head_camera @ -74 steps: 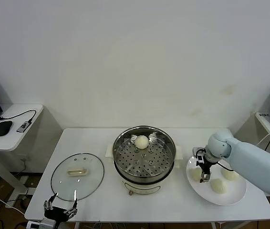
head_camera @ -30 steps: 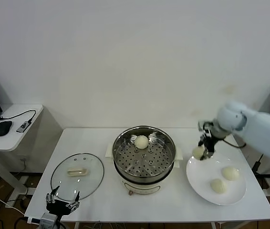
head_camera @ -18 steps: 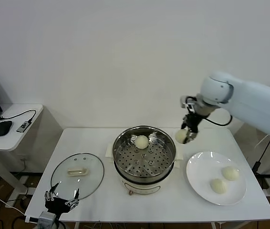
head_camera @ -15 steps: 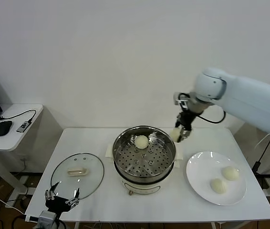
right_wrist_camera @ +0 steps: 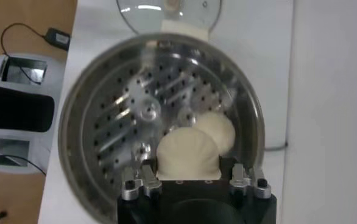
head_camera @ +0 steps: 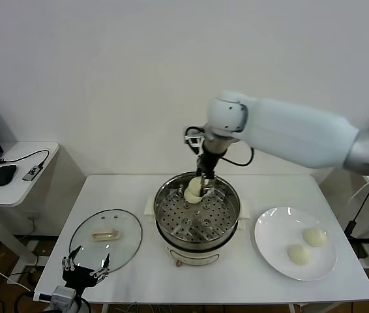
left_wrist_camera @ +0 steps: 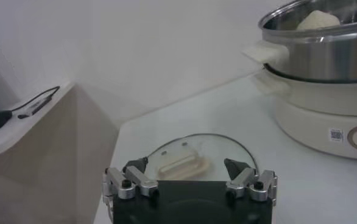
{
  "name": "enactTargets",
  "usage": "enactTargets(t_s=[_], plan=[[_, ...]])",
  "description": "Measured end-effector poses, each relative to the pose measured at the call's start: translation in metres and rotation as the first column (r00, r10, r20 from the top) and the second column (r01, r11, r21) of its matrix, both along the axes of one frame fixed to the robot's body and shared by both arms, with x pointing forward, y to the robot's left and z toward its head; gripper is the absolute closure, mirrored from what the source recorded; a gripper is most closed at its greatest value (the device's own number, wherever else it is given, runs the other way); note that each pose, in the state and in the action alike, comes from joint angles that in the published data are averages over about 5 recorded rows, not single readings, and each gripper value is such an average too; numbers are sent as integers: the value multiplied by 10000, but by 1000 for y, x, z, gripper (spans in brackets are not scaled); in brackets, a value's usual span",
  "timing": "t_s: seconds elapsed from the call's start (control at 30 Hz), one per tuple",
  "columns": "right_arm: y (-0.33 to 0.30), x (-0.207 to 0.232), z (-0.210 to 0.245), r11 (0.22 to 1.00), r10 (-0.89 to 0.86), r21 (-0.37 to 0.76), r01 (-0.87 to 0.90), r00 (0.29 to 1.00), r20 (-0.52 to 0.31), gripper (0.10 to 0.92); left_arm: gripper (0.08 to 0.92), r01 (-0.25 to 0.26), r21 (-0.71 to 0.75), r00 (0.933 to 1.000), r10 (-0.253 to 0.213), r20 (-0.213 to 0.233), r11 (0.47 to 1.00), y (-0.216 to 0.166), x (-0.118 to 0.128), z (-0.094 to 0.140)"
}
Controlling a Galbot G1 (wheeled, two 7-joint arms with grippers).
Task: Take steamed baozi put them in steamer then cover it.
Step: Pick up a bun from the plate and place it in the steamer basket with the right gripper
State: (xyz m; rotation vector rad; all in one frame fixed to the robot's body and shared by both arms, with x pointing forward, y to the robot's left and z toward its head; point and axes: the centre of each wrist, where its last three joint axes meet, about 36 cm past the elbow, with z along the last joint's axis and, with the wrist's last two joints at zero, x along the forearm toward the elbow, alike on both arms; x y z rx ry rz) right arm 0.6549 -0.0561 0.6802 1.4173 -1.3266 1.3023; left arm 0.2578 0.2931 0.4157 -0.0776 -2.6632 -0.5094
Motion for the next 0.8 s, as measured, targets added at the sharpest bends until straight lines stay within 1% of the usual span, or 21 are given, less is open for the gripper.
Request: enactTargets(t_s=[0.4, 0.8], plan=[[48, -1, -56, 9992, 368, -169, -376, 9985, -414, 403, 177, 119, -78, 9999, -119, 16, 9999, -4, 0, 2], [65, -2, -92, 9989, 364, -279, -381, 9974, -615, 403, 177, 136, -198, 9999, -135, 44, 9997, -7, 3, 0]])
